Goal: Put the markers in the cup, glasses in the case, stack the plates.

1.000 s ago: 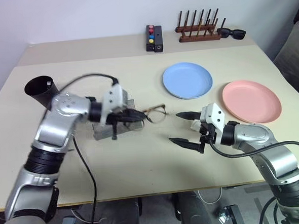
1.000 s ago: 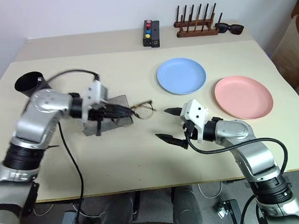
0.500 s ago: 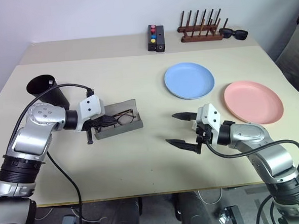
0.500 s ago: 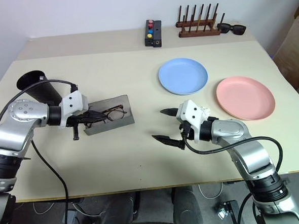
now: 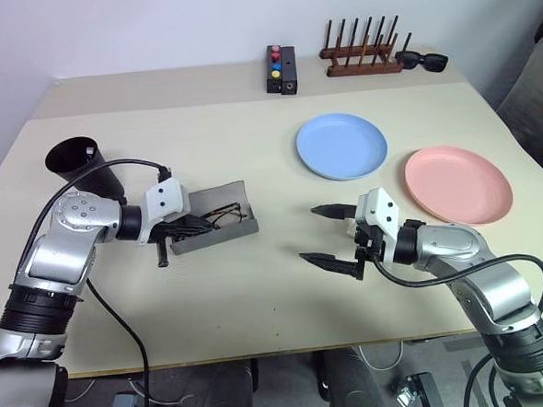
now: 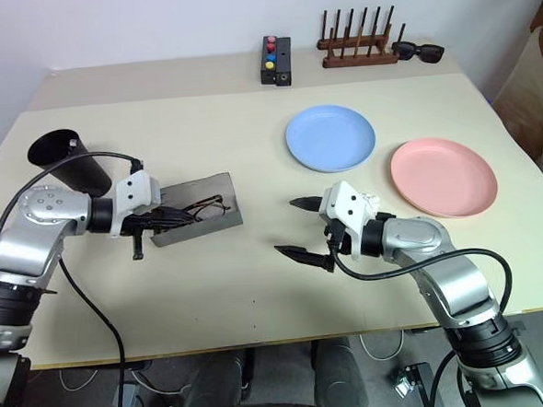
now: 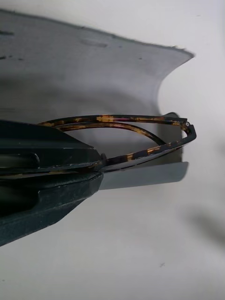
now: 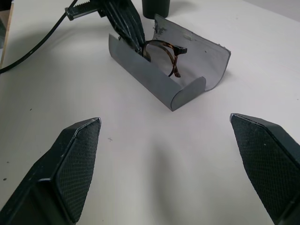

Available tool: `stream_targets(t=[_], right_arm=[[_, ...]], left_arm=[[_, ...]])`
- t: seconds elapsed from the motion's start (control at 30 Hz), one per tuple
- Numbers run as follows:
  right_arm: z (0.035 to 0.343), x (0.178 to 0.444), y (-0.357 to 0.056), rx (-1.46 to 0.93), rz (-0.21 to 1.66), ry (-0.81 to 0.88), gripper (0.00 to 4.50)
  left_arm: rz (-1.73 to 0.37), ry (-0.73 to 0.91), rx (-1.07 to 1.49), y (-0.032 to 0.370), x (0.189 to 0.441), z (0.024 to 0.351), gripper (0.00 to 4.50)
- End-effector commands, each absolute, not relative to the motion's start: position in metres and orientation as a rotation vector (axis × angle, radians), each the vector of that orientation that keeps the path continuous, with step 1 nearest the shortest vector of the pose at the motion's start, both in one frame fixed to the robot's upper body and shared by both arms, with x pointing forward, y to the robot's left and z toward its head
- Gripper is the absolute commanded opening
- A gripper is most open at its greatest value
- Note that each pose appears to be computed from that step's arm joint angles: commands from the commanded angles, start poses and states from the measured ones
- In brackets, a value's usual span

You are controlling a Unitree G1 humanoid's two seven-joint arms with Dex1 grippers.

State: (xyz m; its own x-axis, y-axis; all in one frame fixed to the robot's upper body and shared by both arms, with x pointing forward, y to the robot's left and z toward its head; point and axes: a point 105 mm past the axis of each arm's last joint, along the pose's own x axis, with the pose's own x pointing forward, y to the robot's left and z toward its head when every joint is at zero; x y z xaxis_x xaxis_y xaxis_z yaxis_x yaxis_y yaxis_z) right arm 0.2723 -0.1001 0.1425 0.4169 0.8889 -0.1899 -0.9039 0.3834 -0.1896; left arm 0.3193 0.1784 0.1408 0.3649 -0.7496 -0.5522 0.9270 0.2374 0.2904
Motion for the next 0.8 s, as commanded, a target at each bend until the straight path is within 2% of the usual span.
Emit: stream_targets(t=[0.03,0.07,0.37,0.47,0.57,0.7,0.8], right_arm=[[0.158,0.267,-0.09,-0.294,1.177,-0.005,4.5],[0.159,0.267,-0.089,-0.294,1.178,-0.006,4.5],[0.161,0.268,-0.088,-0.294,1.182,-0.006,4.5],[0.163,0.268,-0.086,-0.299,1.19,-0.014,4.5],[0.167,0.268,-0.082,-0.306,1.193,-0.036,4.5],[0.169,0.273,-0.076,-0.31,1.179,-0.071,4.5],[0.168,0.273,-0.074,-0.304,1.181,-0.074,4.5]], left_arm=[[-1.164,0.286,0.663,0.178,0.323,0.149,1.9],[-1.153,0.271,0.667,0.178,0.325,0.151,2.42],[-1.048,0.018,0.579,0.174,0.342,0.216,2.42],[-0.935,-0.031,0.597,0.188,0.354,0.23,1.59],[-0.815,-0.006,0.653,0.206,0.368,0.224,0.06],[-0.692,0.061,0.713,0.223,0.385,0.198,0.06],[-0.714,0.102,0.717,0.221,0.384,0.177,0.06]])
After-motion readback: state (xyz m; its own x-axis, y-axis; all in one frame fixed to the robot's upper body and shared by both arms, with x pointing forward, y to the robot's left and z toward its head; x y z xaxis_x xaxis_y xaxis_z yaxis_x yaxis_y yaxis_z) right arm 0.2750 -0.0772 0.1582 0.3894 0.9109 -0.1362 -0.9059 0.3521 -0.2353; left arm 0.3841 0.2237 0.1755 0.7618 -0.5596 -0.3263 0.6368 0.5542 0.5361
